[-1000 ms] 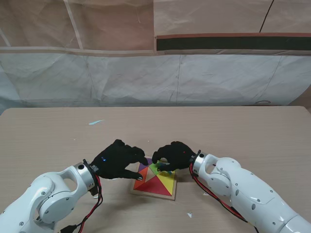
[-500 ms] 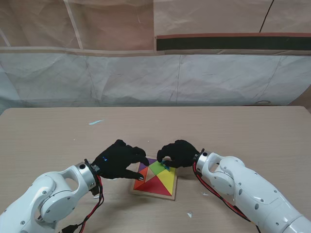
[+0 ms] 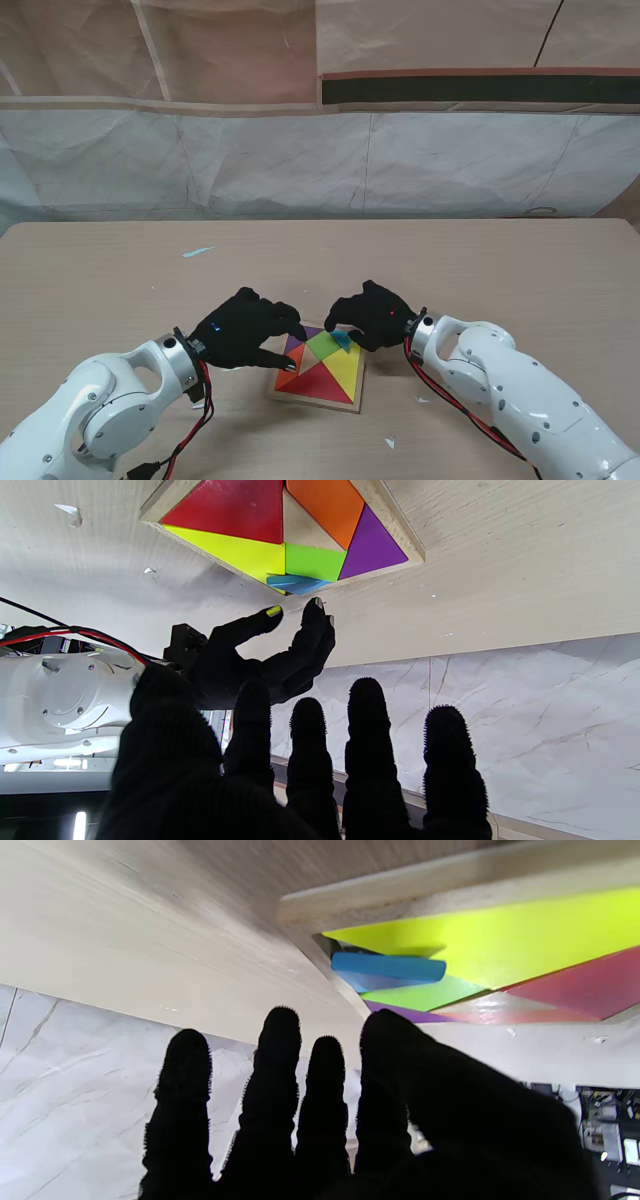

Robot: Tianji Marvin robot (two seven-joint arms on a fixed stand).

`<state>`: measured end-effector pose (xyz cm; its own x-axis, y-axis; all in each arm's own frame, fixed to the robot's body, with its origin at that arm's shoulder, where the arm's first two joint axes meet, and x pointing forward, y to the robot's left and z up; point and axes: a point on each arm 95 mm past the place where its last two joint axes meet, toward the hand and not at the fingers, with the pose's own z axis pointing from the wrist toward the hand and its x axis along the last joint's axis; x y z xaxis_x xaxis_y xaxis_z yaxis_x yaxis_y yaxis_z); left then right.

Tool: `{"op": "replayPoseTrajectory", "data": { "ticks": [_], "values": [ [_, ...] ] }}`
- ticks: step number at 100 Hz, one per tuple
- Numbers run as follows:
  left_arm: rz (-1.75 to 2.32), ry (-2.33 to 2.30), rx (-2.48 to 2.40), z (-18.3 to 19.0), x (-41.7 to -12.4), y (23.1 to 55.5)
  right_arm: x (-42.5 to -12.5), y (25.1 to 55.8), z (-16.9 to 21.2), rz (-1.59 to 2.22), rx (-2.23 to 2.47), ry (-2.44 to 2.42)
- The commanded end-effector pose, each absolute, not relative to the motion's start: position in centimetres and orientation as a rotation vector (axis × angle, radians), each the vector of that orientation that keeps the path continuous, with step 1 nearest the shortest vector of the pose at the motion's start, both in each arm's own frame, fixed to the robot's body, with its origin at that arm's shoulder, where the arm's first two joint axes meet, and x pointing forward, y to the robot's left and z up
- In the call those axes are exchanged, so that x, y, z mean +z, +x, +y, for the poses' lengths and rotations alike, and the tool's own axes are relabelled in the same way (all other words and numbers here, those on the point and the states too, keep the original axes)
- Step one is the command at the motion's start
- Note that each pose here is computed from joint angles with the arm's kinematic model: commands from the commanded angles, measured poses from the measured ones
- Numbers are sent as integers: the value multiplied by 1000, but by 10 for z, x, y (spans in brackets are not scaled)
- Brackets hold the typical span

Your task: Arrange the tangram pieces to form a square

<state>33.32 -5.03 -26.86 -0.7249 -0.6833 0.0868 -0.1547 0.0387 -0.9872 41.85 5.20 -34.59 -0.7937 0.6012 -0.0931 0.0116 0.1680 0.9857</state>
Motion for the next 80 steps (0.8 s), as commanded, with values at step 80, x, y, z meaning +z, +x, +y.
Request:
{"op": "replayPoseTrajectory", "data": {
  "ticks": [80],
  "values": [
    [1919, -857, -1719, -50, -271, 331, -359, 418, 68, 2003, 1655, 471]
  ]
}}
